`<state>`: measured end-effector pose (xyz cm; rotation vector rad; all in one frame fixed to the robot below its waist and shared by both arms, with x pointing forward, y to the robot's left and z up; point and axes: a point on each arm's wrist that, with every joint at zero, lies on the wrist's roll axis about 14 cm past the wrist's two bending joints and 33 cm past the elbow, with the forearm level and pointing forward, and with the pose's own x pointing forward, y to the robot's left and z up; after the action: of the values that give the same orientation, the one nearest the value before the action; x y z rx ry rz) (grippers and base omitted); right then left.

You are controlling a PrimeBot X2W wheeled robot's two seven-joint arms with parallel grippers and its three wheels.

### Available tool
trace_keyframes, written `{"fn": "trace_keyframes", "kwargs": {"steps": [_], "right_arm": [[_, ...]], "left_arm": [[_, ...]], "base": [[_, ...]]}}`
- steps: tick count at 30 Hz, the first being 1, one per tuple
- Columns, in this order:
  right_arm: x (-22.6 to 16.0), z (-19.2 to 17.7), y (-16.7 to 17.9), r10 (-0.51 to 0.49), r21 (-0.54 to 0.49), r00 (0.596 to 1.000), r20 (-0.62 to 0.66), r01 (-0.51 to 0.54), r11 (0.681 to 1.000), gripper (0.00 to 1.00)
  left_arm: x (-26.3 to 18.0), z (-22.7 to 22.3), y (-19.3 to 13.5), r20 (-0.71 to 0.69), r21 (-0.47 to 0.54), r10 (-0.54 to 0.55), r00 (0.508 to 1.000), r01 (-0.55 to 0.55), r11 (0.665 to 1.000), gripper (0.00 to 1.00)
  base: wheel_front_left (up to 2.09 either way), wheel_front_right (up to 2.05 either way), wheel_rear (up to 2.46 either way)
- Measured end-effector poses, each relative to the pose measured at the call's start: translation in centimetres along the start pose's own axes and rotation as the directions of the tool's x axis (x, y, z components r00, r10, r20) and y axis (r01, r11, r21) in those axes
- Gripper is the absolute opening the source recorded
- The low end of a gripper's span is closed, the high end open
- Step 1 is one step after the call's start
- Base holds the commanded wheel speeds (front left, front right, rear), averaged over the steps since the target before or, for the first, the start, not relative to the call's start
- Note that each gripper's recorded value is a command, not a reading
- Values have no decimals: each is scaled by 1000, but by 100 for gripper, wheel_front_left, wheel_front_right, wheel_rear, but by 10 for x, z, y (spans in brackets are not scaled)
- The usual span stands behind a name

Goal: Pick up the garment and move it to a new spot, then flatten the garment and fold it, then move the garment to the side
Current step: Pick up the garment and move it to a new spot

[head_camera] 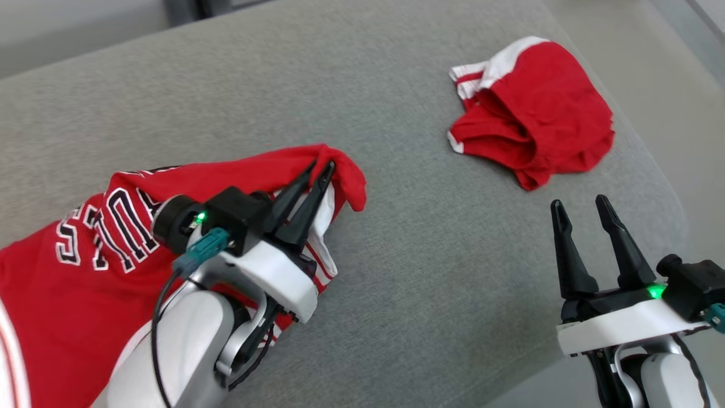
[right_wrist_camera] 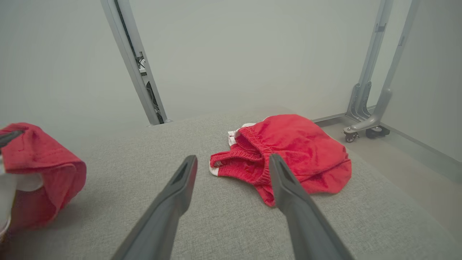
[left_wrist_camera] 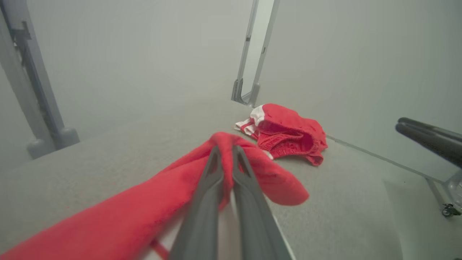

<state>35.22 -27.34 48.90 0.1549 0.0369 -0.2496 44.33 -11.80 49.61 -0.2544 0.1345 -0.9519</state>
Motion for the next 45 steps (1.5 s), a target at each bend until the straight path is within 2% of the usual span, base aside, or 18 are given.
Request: {"fn": "trace_keyframes", "kwargs": {"steps": [6, 10, 11, 12, 16, 21, 25, 29, 31, 32, 38, 45], "right_arm": [[-1, -12, -11, -40, -8, 999, -29, 40, 999, 100], [1, -17, -12, -44, -8, 998, -40, 44, 999, 100], [3, -16, -12, -41, -7, 999, -36, 40, 999, 100], [5, -15, -11, -38, -8, 999, -32, 38, 999, 100], [11, -14, -4, -13, -11, 1000, -23, 12, 1000, 100], [19, -10, 8, 29, -14, 1000, -11, -29, 999, 100], [28, -4, 26, 85, -13, 996, 4, -85, 996, 100], [36, 2, 48, 148, -22, 989, 17, -147, 989, 100], [39, 5, 60, 182, -23, 983, 23, -182, 983, 100], [41, 7, 72, 215, -26, 976, 25, -214, 976, 100], [40, 11, 101, 294, -35, 955, 28, -293, 955, 100], [31, 14, 114, 333, -46, 942, 24, -332, 942, 100]], "left_arm": [[19, -73, -6, -165, -85, -56, 985, 42, 995, 0], [21, -87, -7, -188, -95, -64, 980, 47, 994, 0], [21, -88, -6, -188, -91, -61, 980, 44, 995, 28], [20, -88, -5, -183, -82, -56, 982, 41, 996, 100], [17, -79, -8, -142, -71, -54, 988, 44, 997, 100], [9, -45, -8, -21, -58, -26, 999, 24, 998, 100], [-9, -12, 15, 80, -39, 80, 994, -77, 996, 100], [-40, 16, 51, 156, -15, 226, 961, -227, 974, 100], [-60, 27, 71, 188, -9, 308, 933, -311, 950, 100], [-84, 36, 90, 210, -1, 384, 899, -392, 920, 100], [-160, 61, 135, 274, 28, 577, 769, -606, 795, 100], [-227, 74, 144, 310, 50, 671, 674, -716, 696, 100]], "base": [[0, 0, 0], [0, 0, 0], [0, 0, 0], [0, 0, 0], [0, 0, 0], [0, 0, 0], [0, 0, 0], [0, 0, 0], [0, 0, 0], [0, 0, 0], [0, 0, 0], [0, 0, 0]]}}
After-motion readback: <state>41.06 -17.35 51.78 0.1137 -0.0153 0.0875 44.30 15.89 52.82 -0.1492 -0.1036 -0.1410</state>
